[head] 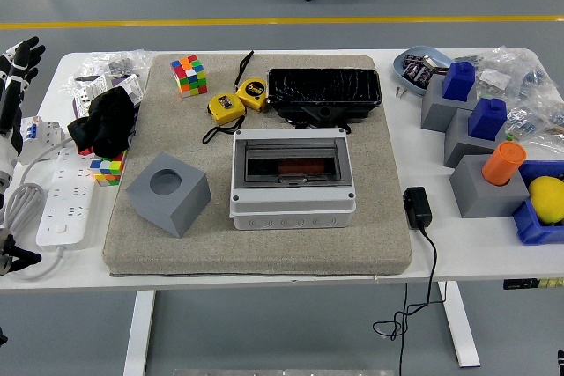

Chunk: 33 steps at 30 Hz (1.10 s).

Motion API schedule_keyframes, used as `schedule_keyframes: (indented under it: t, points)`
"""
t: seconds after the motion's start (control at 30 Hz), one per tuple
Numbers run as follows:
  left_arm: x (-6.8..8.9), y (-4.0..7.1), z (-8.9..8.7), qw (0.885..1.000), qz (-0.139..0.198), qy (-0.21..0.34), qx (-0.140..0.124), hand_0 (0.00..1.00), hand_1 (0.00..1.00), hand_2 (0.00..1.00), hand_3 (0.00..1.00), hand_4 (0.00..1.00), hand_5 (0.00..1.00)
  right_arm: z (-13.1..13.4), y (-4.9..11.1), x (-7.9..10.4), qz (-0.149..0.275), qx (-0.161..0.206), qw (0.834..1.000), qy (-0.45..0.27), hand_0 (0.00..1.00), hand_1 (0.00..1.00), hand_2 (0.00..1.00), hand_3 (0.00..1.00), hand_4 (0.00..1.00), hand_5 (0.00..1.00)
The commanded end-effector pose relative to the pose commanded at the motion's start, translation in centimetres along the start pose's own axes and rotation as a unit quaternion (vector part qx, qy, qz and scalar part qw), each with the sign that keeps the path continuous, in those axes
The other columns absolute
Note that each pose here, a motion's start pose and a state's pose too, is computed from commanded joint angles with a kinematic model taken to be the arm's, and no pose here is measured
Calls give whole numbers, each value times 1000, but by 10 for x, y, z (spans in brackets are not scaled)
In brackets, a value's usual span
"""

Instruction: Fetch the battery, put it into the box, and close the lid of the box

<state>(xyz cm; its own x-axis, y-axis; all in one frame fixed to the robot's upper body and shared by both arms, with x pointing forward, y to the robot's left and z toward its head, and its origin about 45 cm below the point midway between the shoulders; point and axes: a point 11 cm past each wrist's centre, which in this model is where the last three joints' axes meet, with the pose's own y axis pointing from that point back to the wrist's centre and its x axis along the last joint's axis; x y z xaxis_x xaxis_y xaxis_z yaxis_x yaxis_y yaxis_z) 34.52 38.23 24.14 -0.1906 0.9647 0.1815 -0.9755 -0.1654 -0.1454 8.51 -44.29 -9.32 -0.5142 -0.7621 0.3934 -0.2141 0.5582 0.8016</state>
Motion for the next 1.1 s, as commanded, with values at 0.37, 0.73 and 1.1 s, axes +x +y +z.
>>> schedule_keyframes:
  t: [0.37,0.73,1.1]
  points:
    - [0,0,1,1000,2,-2,-1,919,913,852,847,998,931,-2,0,-2,-2,2,1000,-2,856,872,846,878,998,998]
    - [0,-1,1,1000,3,-3,-1,914,910,850,846,998,902,-4,0,-2,-1,3,1000,-3,854,870,841,881,998,998]
    - [-1,-1,2,1000,0,-5,-1,915,910,850,847,998,888,-5,0,-3,-7,1,1000,0,849,862,832,876,998,998]
